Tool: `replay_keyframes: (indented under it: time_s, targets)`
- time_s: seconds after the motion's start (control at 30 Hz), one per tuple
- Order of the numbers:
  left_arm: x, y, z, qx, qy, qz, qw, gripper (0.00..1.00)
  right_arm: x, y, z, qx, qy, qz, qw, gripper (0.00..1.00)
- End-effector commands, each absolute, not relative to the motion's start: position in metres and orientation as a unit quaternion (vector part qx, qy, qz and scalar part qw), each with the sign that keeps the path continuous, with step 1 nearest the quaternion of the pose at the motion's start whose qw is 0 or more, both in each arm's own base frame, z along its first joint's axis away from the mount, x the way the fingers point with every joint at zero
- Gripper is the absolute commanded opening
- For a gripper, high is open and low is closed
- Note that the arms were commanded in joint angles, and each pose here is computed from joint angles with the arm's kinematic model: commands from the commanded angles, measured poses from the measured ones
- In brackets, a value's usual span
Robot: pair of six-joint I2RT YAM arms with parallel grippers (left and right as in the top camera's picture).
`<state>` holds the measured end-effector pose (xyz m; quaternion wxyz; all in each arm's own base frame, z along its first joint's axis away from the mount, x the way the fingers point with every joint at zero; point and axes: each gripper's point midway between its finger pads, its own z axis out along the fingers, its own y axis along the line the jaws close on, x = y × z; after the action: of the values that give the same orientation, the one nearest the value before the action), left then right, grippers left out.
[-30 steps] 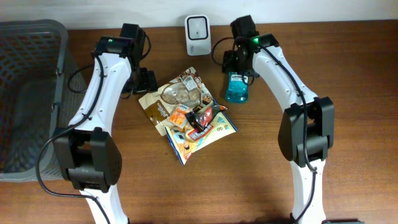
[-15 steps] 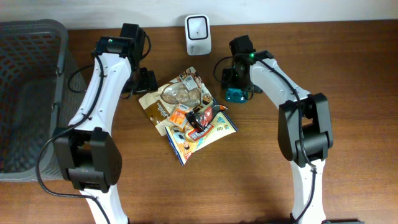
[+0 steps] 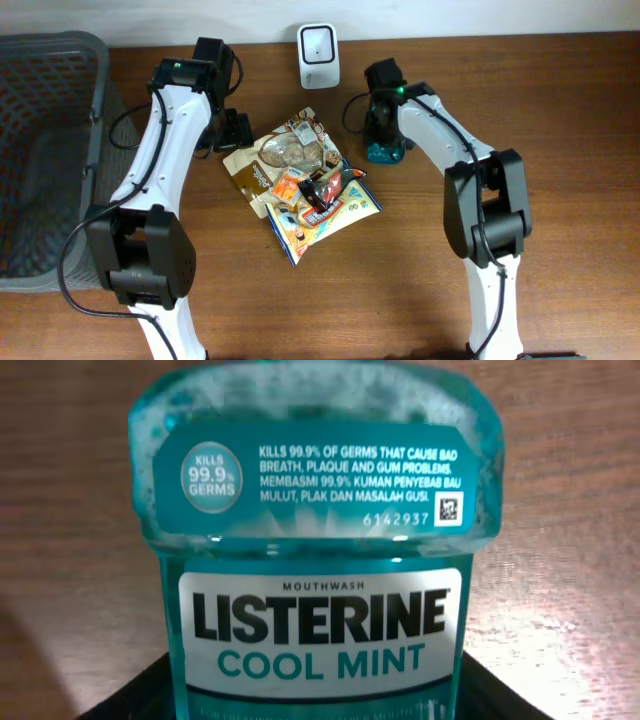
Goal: Scan the item barcode
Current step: 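Lift the bottle with the right gripper and hold it at the scanner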
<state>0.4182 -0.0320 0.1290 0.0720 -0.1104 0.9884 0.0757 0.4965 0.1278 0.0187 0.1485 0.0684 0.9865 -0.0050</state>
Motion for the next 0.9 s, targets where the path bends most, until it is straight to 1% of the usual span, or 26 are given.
replay_keyframes:
  time_s: [0.0, 0.07, 0.17, 0.23, 0.43, 0.6, 0.77, 0.83, 0.87]
  targets:
    - [0.418, -0.034, 0.128, -0.117, 0.988, 0.074, 0.072, 0.99, 0.540, 0.155, 0.089, 0.033, 0.970, 0.044, 0.237, 0.55]
    - [0.418, -0.034, 0.128, -0.117, 0.988, 0.074, 0.072, 0.99, 0.559, 0.165, 0.121, 0.031, 0.957, 0.069, 0.280, 0.54]
    - [0.418, -0.034, 0.128, -0.117, 0.988, 0.074, 0.072, 0.99, 0.588, 0.202, 0.157, -0.006, 0.924, 0.146, 0.354, 0.55]
    - [0.418, -0.034, 0.128, -0.117, 0.988, 0.074, 0.072, 0.99, 0.600, 0.227, 0.169, -0.031, 0.903, 0.160, 0.399, 0.55]
    - [0.418, -0.034, 0.128, -0.117, 0.988, 0.074, 0.072, 0.99, 0.617, 0.274, 0.161, -0.053, 0.872, 0.163, 0.458, 0.55]
    - [0.418, -0.034, 0.128, -0.117, 0.988, 0.074, 0.072, 0.99, 0.627, 0.272, 0.146, -0.039, 0.868, 0.138, 0.475, 0.54]
    - [0.418, -0.034, 0.128, -0.117, 0.988, 0.074, 0.072, 0.99, 0.633, 0.264, 0.151, -0.046, 0.862, 0.107, 0.494, 0.54]
    - [0.418, -0.034, 0.128, -0.117, 0.988, 0.074, 0.072, 0.99, 0.633, 0.257, 0.164, -0.037, 0.859, 0.108, 0.498, 0.55]
    - [0.418, -0.034, 0.128, -0.117, 0.988, 0.074, 0.072, 0.99, 0.634, 0.246, 0.178, -0.011, 0.856, 0.109, 0.504, 0.54]
